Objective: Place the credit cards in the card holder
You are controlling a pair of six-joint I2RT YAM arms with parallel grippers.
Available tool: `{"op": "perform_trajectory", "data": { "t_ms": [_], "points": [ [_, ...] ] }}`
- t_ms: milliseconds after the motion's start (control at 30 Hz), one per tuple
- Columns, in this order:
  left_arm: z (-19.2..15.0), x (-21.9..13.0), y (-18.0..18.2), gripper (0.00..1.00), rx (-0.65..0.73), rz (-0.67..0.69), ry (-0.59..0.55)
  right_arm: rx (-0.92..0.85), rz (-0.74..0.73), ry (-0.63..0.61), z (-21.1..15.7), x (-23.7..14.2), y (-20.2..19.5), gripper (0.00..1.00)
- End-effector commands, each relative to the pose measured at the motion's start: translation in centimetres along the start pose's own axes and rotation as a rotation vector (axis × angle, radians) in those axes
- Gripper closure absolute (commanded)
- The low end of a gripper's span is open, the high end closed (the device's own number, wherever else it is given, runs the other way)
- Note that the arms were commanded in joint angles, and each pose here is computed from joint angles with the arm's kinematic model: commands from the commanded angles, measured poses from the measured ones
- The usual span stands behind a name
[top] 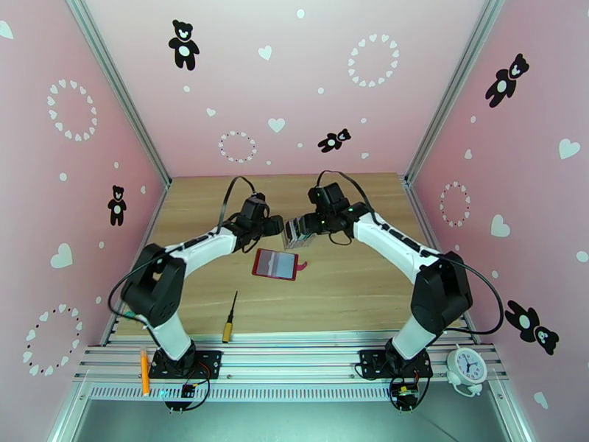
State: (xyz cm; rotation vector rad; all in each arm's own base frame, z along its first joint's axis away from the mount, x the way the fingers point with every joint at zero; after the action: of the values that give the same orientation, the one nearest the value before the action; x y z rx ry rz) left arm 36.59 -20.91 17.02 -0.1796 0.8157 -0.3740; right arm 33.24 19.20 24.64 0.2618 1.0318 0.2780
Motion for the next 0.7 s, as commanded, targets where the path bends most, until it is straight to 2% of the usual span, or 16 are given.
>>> {"op": "perform_trajectory", "data": {
  "t_ms": [0, 133, 333, 667],
  "points": [
    [0.2, 1.7, -0.2, 0.29, -0.048, -0.113, -0.005, -0.049, -0.104, -0.047, 1.0, -1.3, -0.4, 0.39],
    [-0.3, 2.2, -0.5, 0.29, -0.051, -0.178, 0.006, -0.065, -0.154, -0.073, 1.4, -1.6, -0.6, 0.39],
    [-1.1, 2.3, 0.1, 0.3, -0.041, -0.152, 0.034, -0.072, -0.186, -0.067, 1.8, -0.6, -0.7, 0.41],
    [-2.1, 3.8, 0.8, 0.43, -0.068, -0.183, 0.096, -0.102, -0.212, -0.042, 3.1, 1.4, -0.2, 0.44]
  ]
}}
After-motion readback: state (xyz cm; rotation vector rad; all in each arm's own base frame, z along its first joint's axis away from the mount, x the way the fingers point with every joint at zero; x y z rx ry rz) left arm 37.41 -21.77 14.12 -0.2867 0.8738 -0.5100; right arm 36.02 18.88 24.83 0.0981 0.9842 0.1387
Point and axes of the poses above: each hand's point on the last joint's axis, 136 mm out from that joint toward the fingers, its own x axis out along the fingers, its own y axis along the line the jaws close on, z = x × y, the point moved 10 cm from there along -x, back along the fingers, and after that the axes turned 13 degrees about x, right-handed, at the moved point
